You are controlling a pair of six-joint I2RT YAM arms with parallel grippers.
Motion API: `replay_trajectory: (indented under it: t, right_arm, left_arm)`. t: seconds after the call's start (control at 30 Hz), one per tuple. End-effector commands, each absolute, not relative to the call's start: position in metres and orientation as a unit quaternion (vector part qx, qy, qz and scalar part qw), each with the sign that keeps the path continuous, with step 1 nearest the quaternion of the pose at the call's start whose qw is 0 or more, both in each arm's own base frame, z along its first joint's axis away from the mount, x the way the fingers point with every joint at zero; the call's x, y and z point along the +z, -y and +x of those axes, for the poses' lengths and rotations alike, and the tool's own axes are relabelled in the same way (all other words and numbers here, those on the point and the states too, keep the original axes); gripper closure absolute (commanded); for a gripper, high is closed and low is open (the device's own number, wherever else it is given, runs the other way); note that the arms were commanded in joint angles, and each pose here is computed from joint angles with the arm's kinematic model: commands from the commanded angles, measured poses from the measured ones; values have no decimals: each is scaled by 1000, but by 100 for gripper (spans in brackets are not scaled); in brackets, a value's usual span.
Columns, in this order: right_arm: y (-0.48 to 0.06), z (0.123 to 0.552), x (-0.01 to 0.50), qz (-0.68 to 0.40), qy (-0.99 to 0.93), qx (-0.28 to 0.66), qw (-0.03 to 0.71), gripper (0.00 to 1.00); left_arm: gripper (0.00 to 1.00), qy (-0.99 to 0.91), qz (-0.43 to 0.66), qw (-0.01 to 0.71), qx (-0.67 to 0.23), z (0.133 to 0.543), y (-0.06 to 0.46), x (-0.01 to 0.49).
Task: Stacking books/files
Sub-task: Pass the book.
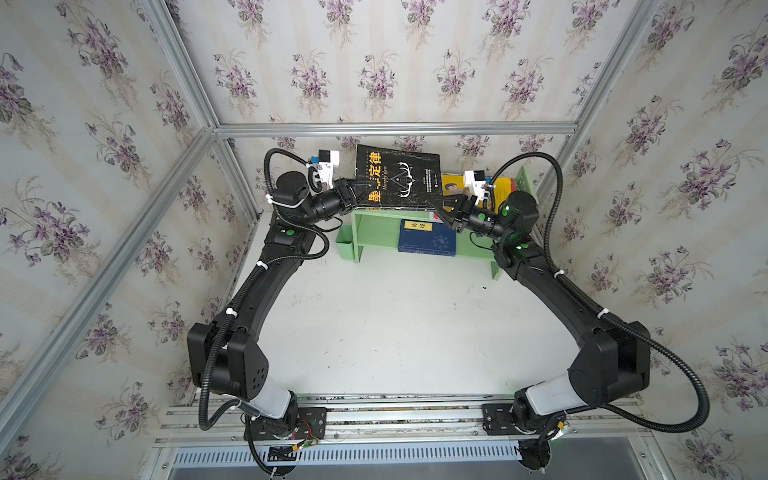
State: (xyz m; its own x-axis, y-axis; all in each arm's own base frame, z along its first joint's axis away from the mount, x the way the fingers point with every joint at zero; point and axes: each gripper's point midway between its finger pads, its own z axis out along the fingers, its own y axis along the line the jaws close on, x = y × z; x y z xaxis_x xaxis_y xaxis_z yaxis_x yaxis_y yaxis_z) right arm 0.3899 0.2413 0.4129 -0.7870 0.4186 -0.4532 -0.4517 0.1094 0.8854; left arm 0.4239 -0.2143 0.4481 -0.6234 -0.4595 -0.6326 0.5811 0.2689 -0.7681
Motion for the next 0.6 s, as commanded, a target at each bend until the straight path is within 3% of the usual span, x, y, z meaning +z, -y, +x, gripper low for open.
replay_trajectory:
  t: [0.0,0.17,0.43,0.57]
  right_arm:
    - [-245,387,435,-38,-647,679,345,89]
    - [-237,393,436,-27,-654,662,366,99]
    - [-180,401,460,13,-646,634,425,100]
    - [-153,400,463,28,-664,608,434,100]
  left_arm:
    - [93,-635,71,462,-615,417,215,473]
    - [84,-635,70,465,-613,417,214,473]
    - [25,-641,32,481,-597,431,193,470]
    - [15,-640,15,497,-586,434,174,472]
